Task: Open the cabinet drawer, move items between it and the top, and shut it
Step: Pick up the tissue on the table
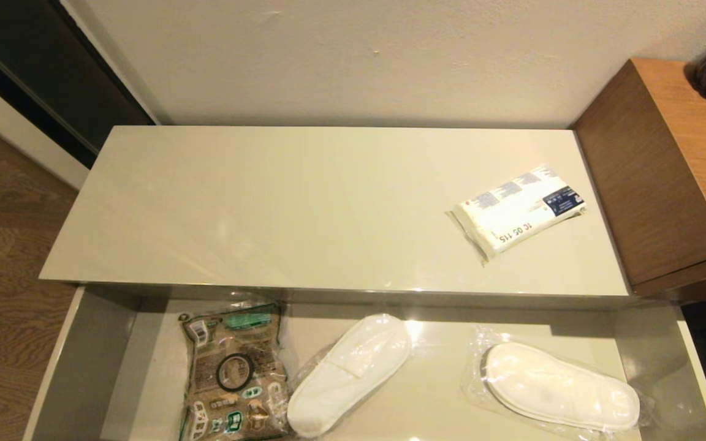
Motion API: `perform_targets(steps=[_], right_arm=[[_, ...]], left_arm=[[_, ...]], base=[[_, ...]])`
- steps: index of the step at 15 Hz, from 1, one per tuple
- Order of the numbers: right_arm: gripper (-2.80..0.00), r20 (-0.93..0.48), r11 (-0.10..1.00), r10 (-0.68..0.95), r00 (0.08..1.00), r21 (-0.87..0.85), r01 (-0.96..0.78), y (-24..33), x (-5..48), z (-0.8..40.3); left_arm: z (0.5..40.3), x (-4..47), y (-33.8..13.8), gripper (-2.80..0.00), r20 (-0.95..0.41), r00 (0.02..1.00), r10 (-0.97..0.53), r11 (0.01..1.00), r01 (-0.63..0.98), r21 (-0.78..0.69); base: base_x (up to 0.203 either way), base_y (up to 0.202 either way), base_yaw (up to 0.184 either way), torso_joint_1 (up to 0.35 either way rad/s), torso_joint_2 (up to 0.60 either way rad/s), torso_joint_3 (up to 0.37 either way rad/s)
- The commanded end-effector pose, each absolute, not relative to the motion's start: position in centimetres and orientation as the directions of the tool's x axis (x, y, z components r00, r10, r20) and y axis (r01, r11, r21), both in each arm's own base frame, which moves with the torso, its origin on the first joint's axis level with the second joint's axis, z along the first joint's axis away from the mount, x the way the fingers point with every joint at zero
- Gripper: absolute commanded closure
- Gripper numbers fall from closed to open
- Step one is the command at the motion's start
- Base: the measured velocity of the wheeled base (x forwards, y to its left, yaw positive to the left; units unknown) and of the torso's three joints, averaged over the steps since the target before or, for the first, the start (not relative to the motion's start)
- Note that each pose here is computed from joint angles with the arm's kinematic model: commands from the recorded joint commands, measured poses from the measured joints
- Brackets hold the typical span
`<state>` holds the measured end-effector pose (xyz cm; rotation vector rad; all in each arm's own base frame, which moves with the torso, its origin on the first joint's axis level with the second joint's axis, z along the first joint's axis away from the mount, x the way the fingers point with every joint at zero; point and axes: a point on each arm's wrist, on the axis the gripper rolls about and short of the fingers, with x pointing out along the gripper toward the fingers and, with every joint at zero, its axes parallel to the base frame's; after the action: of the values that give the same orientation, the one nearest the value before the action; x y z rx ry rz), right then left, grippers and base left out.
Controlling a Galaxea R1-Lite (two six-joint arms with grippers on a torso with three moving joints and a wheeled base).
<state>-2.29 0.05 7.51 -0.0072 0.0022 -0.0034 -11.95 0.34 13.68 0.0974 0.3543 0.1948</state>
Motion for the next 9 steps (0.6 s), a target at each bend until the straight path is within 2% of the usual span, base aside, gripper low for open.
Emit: perform_targets(steps=[1, 4, 9], right_arm=[[0.0, -0.003, 1.0, -0.003, 1.0, -0.008, 0.003, 0.0, -2.3, 7.5], [0.0, -0.003, 1.0, -0.003, 1.0, -0.008, 0.003, 0.0, -2.3, 7.5], [0.0, -0.003, 1.0, -0.003, 1.0, -0.008, 0.003, 0.0, -2.3, 7.5]], left_arm=[[14.3, -10.2, 0.3, 0.0, -0.198, 0.961, 0.193, 0.981, -0.183, 0.069], [13.6, -6.9, 0.3, 0.0, -0.045, 0.981, 0.186, 0.981, -0.184, 0.058], [10.1, -2.7, 0.4, 0.0, 0.203, 0.963, 0.178, 0.968, -0.209, 0.139]], base=[[0.0, 0.0, 0.0, 0.0, 0.0, 0.0], [0.0, 0.0, 0.0, 0.0, 0.0, 0.0], [0.0, 0.0, 0.0, 0.0, 0.0, 0.0]])
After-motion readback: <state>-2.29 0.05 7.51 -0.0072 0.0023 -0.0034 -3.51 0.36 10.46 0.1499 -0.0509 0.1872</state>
